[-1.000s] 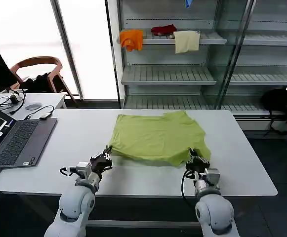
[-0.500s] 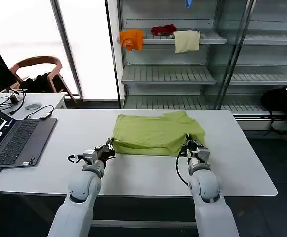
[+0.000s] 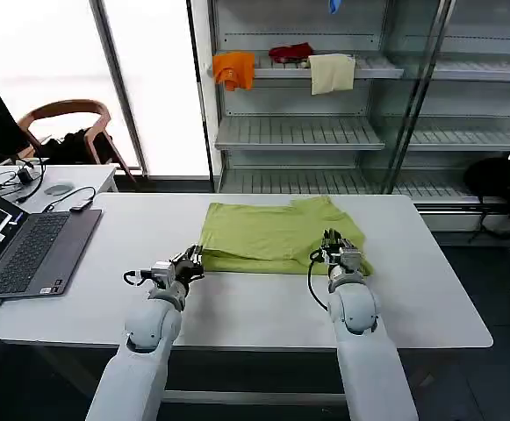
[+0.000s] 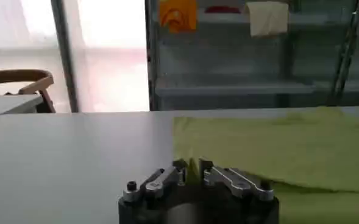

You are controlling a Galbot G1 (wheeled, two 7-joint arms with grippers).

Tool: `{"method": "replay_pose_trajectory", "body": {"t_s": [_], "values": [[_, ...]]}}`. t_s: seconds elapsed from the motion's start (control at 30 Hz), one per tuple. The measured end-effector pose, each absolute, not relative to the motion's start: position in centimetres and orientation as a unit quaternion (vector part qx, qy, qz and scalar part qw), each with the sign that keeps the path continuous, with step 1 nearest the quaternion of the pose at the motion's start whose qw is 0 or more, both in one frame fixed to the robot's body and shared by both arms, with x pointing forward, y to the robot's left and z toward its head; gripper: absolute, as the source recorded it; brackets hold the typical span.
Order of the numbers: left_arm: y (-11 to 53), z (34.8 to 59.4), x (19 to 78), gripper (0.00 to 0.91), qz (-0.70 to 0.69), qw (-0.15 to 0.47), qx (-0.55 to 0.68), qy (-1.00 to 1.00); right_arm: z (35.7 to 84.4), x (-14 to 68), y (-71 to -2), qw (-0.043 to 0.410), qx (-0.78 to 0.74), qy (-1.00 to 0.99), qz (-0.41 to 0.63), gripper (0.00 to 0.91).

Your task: Fold and organize the clothes.

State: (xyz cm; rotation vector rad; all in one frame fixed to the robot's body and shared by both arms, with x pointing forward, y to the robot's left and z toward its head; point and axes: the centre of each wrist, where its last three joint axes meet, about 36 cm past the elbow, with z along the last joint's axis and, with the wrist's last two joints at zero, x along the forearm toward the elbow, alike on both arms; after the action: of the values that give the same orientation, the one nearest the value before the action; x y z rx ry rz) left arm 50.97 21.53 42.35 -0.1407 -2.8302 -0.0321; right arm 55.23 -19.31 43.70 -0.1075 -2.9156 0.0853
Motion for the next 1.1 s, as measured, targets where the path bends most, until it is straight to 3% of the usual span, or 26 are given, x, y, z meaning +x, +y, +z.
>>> {"method": "replay_pose_trajectory", "body": {"t_s": [0.5, 0.67, 0.77, 0.87, 0.93, 0.97, 1.03, 1.07, 1.1], "values": [[21.0, 42.2, 48.8, 0.907, -0.026, 0.174, -0.062, -0.982, 42.5, 48.7, -23.6, 0.158, -0.043, -0.986, 0.039, 0.907], [21.1, 41.7, 48.4, 0.907, -0.028, 0.186, -0.062, -0.980, 41.9, 47.1, -24.7, 0.172, -0.054, -0.983, 0.035, 0.867], [21.1, 41.6, 48.3, 0.907, -0.028, 0.188, -0.061, -0.980, 41.8, 46.5, -25.2, 0.177, -0.059, -0.982, 0.031, 0.826], [21.2, 41.4, 48.4, 0.907, -0.028, 0.191, -0.059, -0.979, 41.7, 46.3, -25.6, 0.181, -0.065, -0.981, 0.028, 0.685], [21.4, 41.3, 48.4, 0.846, -0.027, 0.194, -0.057, -0.979, 41.6, 46.2, -25.8, 0.182, -0.066, -0.981, 0.027, 0.645], [21.4, 41.2, 48.4, 0.806, -0.027, 0.195, -0.056, -0.979, 41.6, 46.2, -25.8, 0.183, -0.067, -0.981, 0.027, 0.574], [21.5, 41.1, 48.5, 0.685, -0.028, 0.197, -0.055, -0.978, 41.5, 46.2, -25.8, 0.184, -0.066, -0.980, 0.027, 0.504], [21.5, 41.0, 48.5, 0.514, -0.029, 0.199, -0.055, -0.978, 41.5, 46.2, -25.8, 0.184, -0.065, -0.980, 0.027, 0.443], [21.5, 40.8, 48.5, 0.443, -0.030, 0.200, -0.054, -0.978, 41.4, 46.2, -25.8, 0.185, -0.065, -0.980, 0.027, 0.333]]}}
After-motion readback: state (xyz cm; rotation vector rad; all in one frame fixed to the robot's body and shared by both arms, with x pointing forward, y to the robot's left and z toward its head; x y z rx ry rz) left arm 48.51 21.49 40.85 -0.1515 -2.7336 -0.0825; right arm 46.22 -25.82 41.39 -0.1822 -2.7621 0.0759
